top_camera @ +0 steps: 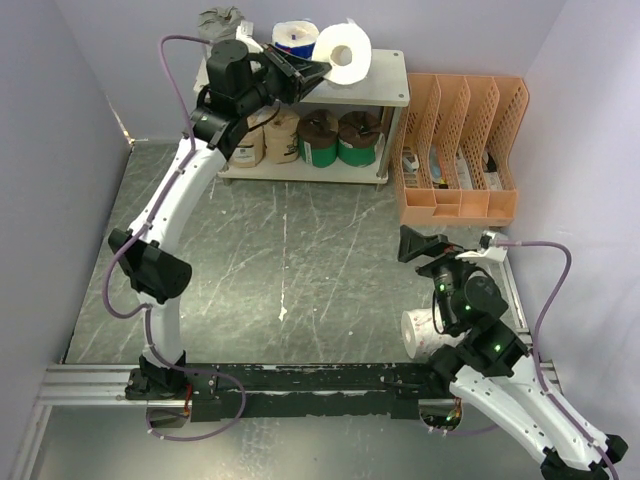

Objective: Place and organize the paper towels onto the shelf

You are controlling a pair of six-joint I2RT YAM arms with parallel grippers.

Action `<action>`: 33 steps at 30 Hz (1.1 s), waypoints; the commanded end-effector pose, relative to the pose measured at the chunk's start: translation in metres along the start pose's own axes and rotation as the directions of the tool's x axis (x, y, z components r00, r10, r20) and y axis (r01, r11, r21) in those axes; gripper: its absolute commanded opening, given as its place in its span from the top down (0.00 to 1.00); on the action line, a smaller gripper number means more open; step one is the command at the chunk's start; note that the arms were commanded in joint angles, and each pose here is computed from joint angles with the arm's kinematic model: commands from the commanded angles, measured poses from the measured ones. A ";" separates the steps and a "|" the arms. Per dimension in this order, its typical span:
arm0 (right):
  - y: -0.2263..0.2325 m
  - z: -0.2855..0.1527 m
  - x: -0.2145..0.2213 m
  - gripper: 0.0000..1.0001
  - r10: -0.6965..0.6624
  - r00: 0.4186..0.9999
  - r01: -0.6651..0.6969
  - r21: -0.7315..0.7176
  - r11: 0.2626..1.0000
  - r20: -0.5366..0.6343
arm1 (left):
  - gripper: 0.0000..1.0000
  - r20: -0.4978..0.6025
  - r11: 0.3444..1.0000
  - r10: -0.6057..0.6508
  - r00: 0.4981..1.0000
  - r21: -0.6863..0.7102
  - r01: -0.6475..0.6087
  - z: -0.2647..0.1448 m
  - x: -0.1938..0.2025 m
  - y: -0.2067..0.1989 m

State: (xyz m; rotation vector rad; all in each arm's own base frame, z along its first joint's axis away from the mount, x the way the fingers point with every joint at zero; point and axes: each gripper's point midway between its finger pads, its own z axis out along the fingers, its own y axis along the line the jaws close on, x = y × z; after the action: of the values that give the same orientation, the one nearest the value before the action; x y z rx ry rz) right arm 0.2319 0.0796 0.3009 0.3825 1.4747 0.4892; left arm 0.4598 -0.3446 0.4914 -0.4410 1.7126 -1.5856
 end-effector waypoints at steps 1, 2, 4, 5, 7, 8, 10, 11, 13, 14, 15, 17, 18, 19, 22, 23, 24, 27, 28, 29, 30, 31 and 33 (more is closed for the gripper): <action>-0.006 -0.003 0.009 0.00 0.025 1.000 -0.025 0.009 1.000 -0.011 | 0.93 0.098 0.989 -0.041 0.994 0.148 0.027 0.013 -0.020 -0.032; -0.006 -0.003 0.009 0.00 0.024 1.000 -0.024 0.009 1.000 -0.013 | 0.93 0.110 0.989 -0.042 0.993 0.148 0.025 0.017 -0.022 -0.027; -0.007 -0.003 0.012 0.00 0.026 0.999 -0.025 0.016 1.000 -0.019 | 0.93 0.128 0.989 -0.036 0.991 0.149 0.017 0.024 -0.027 -0.020; -0.007 -0.002 0.012 0.00 0.029 0.999 -0.029 0.016 0.999 -0.021 | 0.93 0.137 0.989 -0.033 0.990 0.145 0.013 0.028 -0.028 -0.016; -0.006 -0.003 0.012 0.00 0.029 0.999 -0.029 0.009 1.000 -0.024 | 0.93 0.149 0.990 -0.025 0.988 0.142 0.003 0.034 -0.030 -0.009; -0.006 -0.003 0.012 0.00 0.027 0.999 -0.027 0.010 1.000 -0.024 | 0.93 0.157 0.991 -0.022 0.987 0.135 0.001 0.037 -0.031 -0.004; -0.007 -0.003 0.011 0.00 0.019 1.000 -0.018 0.014 1.000 -0.021 | 0.93 0.165 0.992 -0.012 0.986 0.128 -0.010 0.042 -0.032 0.003; -0.008 -0.003 0.010 0.00 0.017 1.000 -0.016 0.016 1.000 -0.019 | 0.93 0.174 0.993 -0.008 0.985 0.121 -0.013 0.044 -0.033 0.006; -0.009 -0.004 0.010 0.00 0.011 1.000 -0.010 0.019 1.000 -0.017 | 0.93 0.193 0.993 0.011 0.981 0.117 -0.034 0.045 -0.037 0.008; -0.009 -0.004 0.010 0.00 0.010 1.000 -0.009 0.018 1.000 -0.017 | 0.93 0.203 0.993 0.019 0.979 0.113 -0.043 0.046 -0.039 0.010; -0.009 -0.003 0.010 0.00 0.005 1.000 -0.005 0.016 1.000 -0.017 | 0.93 0.210 0.993 0.025 0.977 0.111 -0.049 0.047 -0.040 0.011; -0.008 -0.003 0.012 0.00 0.002 1.000 -0.002 0.013 1.000 -0.019 | 0.93 0.215 0.991 0.033 0.976 0.118 -0.060 0.047 -0.041 0.011; -0.008 -0.002 0.012 0.00 0.001 1.000 -0.001 0.013 1.000 -0.020 | 0.93 0.217 0.991 0.036 0.976 0.121 -0.063 0.047 -0.041 0.011; -0.008 -0.002 0.012 0.00 -0.002 1.000 0.002 0.014 1.000 -0.020 | 0.93 0.219 0.989 0.042 0.975 0.127 -0.071 0.046 -0.041 0.008; -0.007 -0.001 0.013 0.00 -0.008 1.000 0.009 0.007 1.000 -0.023 | 0.45 0.226 0.982 0.072 0.972 0.155 -0.109 0.041 -0.041 -0.005; -0.006 -0.001 0.012 0.00 -0.011 1.000 0.011 0.005 1.000 -0.023 | 0.08 0.232 0.979 0.084 0.969 0.164 -0.124 0.037 -0.042 -0.011; -0.006 -0.001 0.012 0.00 -0.014 1.000 0.014 0.005 1.000 -0.025 | 0.00 0.240 0.972 0.101 0.965 0.181 -0.146 0.033 -0.043 -0.019; -0.005 -0.001 0.008 0.00 -0.019 1.000 0.019 0.010 1.000 -0.023 | 0.01 0.266 0.958 0.142 0.953 0.206 -0.200 0.022 -0.047 -0.038; -0.005 -0.002 0.007 0.00 -0.021 1.000 0.021 0.013 1.000 -0.024 | 0.01 0.266 0.952 0.156 0.951 0.215 -0.216 0.019 -0.046 -0.043; -0.005 -0.002 0.006 0.00 -0.020 1.000 0.021 0.015 1.000 -0.022 | 0.01 0.269 0.947 0.169 0.948 0.222 -0.232 0.015 -0.046 -0.048; -0.005 -0.002 0.004 0.00 -0.019 1.000 0.020 0.016 1.000 -0.021 | 0.01 0.273 0.941 0.185 0.944 0.229 -0.251 0.011 -0.045 -0.055; -0.005 -0.003 0.003 0.00 -0.016 1.000 0.016 0.017 1.000 -0.022 | 0.01 0.274 0.934 0.201 0.940 0.237 -0.269 0.005 -0.044 -0.061; -0.004 -0.004 0.000 0.00 -0.013 0.999 0.014 0.027 1.000 -0.034 | 0.01 0.276 0.916 0.248 0.929 0.246 -0.318 -0.011 -0.041 -0.078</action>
State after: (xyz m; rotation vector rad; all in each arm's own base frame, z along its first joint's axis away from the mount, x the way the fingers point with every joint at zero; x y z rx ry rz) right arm 0.2322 0.0803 0.2855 0.3766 1.5163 0.4685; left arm 0.5122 -0.3451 0.4980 -0.3831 1.4526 -1.4776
